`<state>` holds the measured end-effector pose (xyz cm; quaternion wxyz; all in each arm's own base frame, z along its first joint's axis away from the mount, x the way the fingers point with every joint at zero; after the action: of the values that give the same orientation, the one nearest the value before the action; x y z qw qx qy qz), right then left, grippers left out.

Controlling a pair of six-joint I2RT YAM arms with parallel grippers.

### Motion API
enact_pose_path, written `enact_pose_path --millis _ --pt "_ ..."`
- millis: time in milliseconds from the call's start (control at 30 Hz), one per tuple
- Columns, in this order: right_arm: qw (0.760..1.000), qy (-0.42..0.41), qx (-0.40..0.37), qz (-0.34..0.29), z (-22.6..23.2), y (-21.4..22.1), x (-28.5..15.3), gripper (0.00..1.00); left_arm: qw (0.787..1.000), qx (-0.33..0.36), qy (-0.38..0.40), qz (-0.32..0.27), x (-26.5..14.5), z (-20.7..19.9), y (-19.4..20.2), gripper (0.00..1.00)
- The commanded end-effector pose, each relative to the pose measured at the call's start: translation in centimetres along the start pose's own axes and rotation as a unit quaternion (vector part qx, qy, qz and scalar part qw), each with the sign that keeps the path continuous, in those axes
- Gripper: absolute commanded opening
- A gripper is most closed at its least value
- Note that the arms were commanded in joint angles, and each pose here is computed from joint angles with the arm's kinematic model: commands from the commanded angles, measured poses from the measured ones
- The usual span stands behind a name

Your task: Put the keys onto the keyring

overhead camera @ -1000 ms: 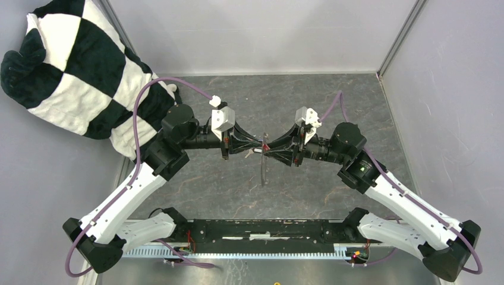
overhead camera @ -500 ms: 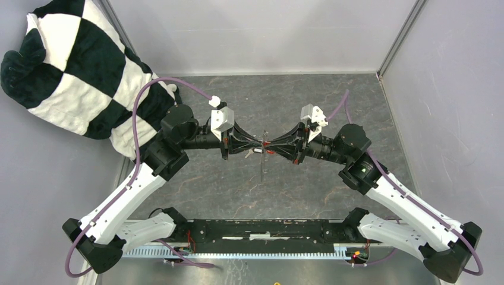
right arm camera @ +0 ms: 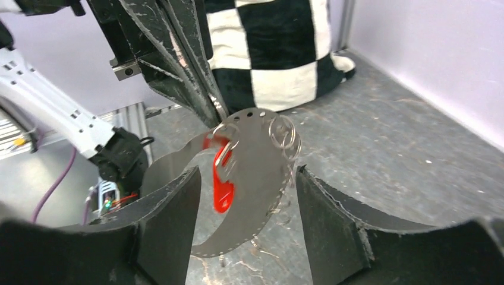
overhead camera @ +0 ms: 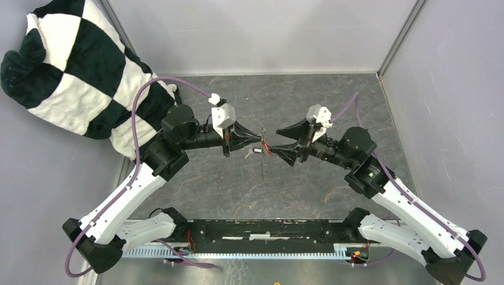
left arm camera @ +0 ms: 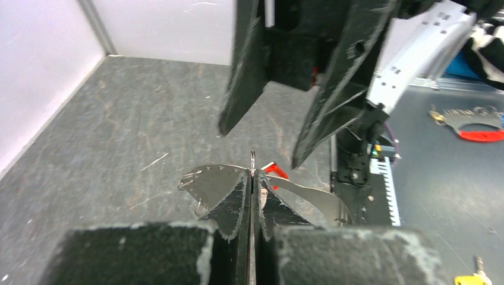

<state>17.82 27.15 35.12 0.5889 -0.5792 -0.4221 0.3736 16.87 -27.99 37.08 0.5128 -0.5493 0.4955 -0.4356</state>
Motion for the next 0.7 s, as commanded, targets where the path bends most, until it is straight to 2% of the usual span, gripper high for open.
enact_pose_path --millis 0,200,333,467,567,667 --pt "0.996 0.075 -0.033 -0.026 -1.9 -1.4 -1.9 0.68 0.996 0.027 -0.08 -0.037 -0.5 2.3 -2.5 0.02" --pt "0.998 0.045 -0.032 -0.031 -0.8 -0.3 -1.2 0.8 0.991 0.013 -0.126 -0.047 -0.6 3.9 -2.5 0.02" --pt "0.998 0.02 -0.057 -0.036 0.6 0.8 0.2 0.98 0.988 0.015 -0.144 -0.052 -0.6 4.6 -2.8 0.02" --pt "0.997 0.016 -0.075 -0.024 1.5 1.6 2.1 0.98 0.983 0.02 -0.173 -0.052 -0.8 5.7 -3.0 0.02" --pt "0.996 0.051 -0.072 -0.007 0.5 2.5 3.2 0.97 0.982 0.019 -0.179 -0.049 -0.9 6.0 -2.9 0.02" --pt "0.993 0.101 -0.06 0.007 -1.2 3.3 3.9 0.79 0.983 0.016 -0.174 -0.05 -0.8 5.8 -2.9 0.02"
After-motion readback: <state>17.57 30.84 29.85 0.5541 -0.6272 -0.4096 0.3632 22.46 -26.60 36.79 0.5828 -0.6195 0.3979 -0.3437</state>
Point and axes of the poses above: each gripper's point midway between its finger pads, its own x axis out along the fingers, its own z axis along the line the jaws close on, y = z × x, the point moved 1 cm from there along -x, back along the fingers, and after that the axes turned 7 degrees about -x, right-handed, at the moved point
